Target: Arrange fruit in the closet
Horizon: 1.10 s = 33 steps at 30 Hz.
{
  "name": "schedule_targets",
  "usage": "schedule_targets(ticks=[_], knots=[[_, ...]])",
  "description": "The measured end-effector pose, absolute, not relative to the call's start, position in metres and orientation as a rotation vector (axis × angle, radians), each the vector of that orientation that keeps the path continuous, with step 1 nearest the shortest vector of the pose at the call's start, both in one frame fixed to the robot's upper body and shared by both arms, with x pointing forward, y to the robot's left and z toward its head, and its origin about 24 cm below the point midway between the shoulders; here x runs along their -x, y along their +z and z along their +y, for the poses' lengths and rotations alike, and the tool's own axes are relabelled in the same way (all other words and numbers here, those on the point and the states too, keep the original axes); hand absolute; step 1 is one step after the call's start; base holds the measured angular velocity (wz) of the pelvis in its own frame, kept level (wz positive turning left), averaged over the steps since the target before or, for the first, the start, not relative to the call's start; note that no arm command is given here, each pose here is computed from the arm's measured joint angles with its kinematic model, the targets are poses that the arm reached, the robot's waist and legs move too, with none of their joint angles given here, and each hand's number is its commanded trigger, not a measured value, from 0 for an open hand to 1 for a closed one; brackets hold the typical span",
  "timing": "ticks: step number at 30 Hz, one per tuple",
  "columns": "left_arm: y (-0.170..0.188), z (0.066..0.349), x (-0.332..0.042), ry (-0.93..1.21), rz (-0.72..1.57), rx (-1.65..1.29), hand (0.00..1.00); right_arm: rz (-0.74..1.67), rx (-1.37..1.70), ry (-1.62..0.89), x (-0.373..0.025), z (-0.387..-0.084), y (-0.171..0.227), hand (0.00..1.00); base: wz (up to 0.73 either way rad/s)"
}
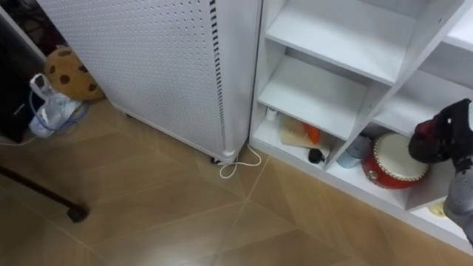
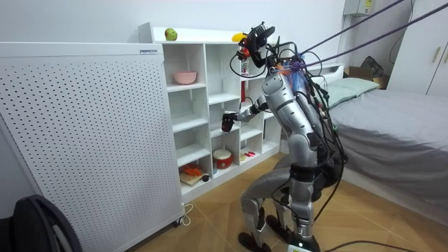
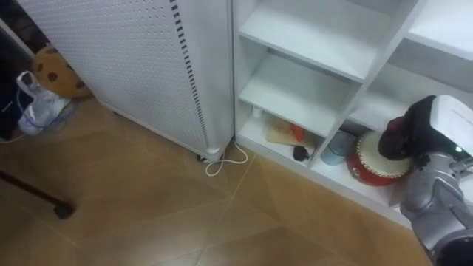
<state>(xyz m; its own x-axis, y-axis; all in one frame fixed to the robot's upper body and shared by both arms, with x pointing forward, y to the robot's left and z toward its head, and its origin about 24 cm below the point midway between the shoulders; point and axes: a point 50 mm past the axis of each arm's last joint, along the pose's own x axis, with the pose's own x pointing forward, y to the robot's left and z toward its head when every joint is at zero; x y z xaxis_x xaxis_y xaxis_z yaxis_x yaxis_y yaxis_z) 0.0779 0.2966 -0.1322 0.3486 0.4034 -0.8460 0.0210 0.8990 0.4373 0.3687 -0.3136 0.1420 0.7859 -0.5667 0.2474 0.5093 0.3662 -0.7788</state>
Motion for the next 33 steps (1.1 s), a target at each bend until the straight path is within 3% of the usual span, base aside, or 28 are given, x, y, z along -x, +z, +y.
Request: schedule_targets(ticks=[9,10,11,21,33], knots=[[-0.13,0.298,-0.065,0.268,1.195,-0.427,0.0,0.037,0.918,-0.831,-0.362,-0.325,0.148,1.0,0.03],[-0.129,0.298,-0.066,0.269,1.192,-0.427,0.0,0.032,0.916,-0.844,-0.362,-0.326,0.149,0.54,0.0],[-0.129,0.297,-0.067,0.268,1.186,-0.426,0.0,0.02,0.916,-0.869,-0.36,-0.329,0.152,0.0,0.0],[-0.126,0.297,-0.071,0.294,1.158,-0.447,0.0,-0.142,0.889,-1.126,-0.35,-0.335,0.171,0.0,-0.02],[-0.126,0.298,-0.071,0.331,1.148,-0.474,0.0,-0.171,0.881,-1.188,-0.347,-0.336,0.173,0.0,0.01]])
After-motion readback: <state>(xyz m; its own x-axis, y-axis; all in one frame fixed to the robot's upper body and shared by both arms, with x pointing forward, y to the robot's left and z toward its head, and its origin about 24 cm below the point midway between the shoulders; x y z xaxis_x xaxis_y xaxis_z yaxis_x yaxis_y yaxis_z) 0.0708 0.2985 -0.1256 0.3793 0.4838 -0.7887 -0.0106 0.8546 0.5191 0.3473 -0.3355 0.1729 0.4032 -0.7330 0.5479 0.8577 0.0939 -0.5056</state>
